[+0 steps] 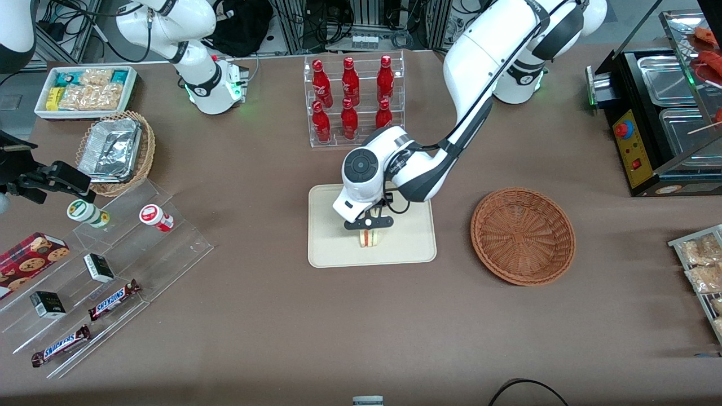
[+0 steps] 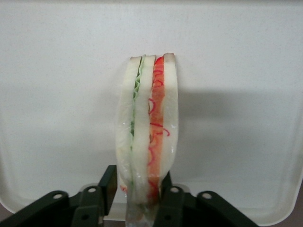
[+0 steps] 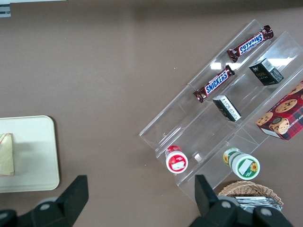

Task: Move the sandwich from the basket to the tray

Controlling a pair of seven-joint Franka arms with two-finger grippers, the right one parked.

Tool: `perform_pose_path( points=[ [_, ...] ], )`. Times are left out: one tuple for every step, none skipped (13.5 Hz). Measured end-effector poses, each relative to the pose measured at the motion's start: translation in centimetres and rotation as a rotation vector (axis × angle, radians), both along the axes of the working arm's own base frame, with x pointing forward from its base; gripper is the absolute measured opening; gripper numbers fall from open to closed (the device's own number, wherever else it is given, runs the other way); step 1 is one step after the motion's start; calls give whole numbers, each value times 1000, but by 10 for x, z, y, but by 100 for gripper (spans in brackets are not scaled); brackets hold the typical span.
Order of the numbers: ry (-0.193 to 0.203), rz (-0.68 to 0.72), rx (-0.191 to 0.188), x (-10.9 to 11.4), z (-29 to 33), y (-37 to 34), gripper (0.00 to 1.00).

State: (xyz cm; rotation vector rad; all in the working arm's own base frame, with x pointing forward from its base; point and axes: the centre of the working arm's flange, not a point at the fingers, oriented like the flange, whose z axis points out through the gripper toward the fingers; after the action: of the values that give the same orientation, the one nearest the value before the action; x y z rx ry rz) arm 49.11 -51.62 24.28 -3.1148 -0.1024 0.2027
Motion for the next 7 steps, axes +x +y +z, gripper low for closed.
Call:
perform_pose_path(
  points=[
    [-7,9,-6,2,4,-1,60],
    [-18,19,-15,5,12,-3,69],
    [-34,27,-27,9,24,-4,80],
    [-52,36,-35,12,43,-3,91],
    [-65,50,-30,14,67,0,100],
    [-73,68,-13,15,95,8,100],
    [-78,87,13,17,127,22,100]
  ],
)
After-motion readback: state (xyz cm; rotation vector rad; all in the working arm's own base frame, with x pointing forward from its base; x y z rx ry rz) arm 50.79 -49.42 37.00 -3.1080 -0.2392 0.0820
